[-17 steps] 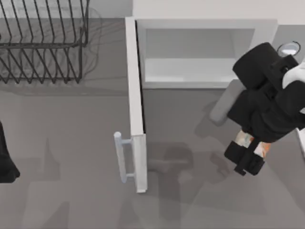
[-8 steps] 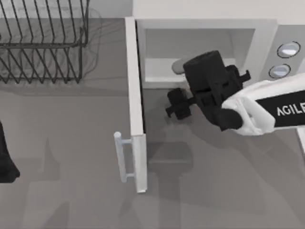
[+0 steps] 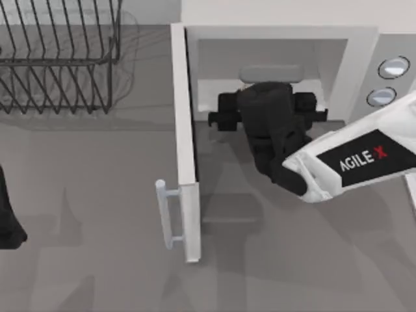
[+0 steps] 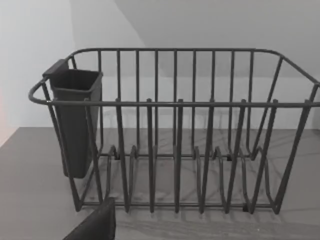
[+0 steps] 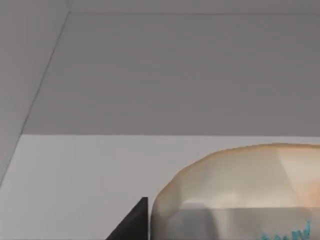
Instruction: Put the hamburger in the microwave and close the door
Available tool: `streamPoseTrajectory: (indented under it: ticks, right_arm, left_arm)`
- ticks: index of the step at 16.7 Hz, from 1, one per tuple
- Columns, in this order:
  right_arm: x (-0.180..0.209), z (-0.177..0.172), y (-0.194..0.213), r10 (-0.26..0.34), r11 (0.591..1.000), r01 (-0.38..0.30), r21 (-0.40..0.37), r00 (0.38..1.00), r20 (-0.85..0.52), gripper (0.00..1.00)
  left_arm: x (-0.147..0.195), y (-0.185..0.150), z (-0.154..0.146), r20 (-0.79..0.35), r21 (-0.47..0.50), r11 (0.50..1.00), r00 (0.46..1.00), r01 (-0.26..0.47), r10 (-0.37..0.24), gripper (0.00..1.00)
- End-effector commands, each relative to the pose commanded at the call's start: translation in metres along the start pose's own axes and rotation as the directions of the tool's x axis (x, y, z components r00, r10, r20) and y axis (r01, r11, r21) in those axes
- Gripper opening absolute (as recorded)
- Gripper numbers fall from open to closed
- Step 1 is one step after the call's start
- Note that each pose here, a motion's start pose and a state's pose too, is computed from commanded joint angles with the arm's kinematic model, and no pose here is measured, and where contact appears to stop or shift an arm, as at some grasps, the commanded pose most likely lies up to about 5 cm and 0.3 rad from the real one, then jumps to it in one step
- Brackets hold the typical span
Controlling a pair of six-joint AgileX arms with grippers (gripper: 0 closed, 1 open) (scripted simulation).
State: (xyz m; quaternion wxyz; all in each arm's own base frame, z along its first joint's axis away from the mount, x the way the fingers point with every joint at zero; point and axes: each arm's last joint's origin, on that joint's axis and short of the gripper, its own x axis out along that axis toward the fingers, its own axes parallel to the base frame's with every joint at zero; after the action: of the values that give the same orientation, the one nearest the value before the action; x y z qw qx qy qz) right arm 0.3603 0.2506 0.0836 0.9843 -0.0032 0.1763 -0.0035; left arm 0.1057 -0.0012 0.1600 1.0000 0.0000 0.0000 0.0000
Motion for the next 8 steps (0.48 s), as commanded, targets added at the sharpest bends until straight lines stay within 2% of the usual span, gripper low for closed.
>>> streamPoseTrajectory:
  ticks: [8]
  right_arm:
    - [0.0073, 0.0004, -0.0006, -0.004, 1.000, 0.004, 0.014, 1.000, 0.003, 0.00]
  left_arm:
    - [0.0000, 0.0000, 0.0000, 0.000, 0.000, 1.000, 1.000, 0.000, 0.000, 1.00]
